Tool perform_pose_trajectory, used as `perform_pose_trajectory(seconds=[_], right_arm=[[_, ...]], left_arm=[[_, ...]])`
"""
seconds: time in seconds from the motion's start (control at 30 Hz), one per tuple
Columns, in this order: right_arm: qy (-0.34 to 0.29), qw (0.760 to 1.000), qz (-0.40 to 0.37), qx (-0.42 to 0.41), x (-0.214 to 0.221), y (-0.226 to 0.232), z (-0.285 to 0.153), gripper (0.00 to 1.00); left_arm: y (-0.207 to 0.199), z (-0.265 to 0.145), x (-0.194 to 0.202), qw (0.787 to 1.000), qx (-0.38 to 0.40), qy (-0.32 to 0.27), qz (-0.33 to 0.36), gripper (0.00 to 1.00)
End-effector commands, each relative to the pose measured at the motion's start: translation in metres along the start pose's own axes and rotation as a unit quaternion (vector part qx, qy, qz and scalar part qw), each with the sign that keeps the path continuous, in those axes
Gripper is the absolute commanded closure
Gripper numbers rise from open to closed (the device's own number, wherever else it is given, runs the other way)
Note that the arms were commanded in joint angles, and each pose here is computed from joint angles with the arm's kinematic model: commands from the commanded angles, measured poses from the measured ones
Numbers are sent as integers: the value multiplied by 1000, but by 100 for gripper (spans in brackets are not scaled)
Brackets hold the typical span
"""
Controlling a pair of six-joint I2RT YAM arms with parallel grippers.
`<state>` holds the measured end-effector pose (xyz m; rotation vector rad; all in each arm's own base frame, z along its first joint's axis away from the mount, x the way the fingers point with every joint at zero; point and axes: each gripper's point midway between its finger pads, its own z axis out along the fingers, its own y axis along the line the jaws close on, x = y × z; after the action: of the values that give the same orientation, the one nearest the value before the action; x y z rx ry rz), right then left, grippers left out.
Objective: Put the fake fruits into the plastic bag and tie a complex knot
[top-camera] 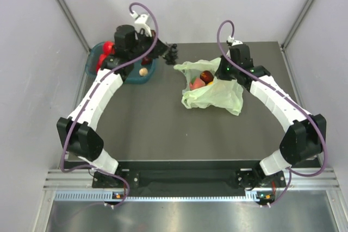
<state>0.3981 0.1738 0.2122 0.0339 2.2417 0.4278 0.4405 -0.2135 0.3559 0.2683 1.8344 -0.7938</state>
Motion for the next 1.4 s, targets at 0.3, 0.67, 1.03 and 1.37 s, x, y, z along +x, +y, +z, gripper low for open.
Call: perform_pose_trajectory(seconds=[0.3, 0.67, 1.03, 1.37], right_arm=[[-71, 996, 13, -42, -59, 26, -34, 100], [-61, 997, 15, -34, -45, 18, -26, 100], [-76, 997, 33, 10, -35, -18, -23, 100], [-75, 996, 50, 28, -20, -44, -18, 100]], left_arm=[[-76, 54, 55, 995, 94, 5, 15, 100], [-106, 122, 131, 990, 130, 58, -11, 100], [-112, 162, 198, 988, 122, 88, -40, 100], [-116, 158, 236, 984, 124, 123, -32, 56]])
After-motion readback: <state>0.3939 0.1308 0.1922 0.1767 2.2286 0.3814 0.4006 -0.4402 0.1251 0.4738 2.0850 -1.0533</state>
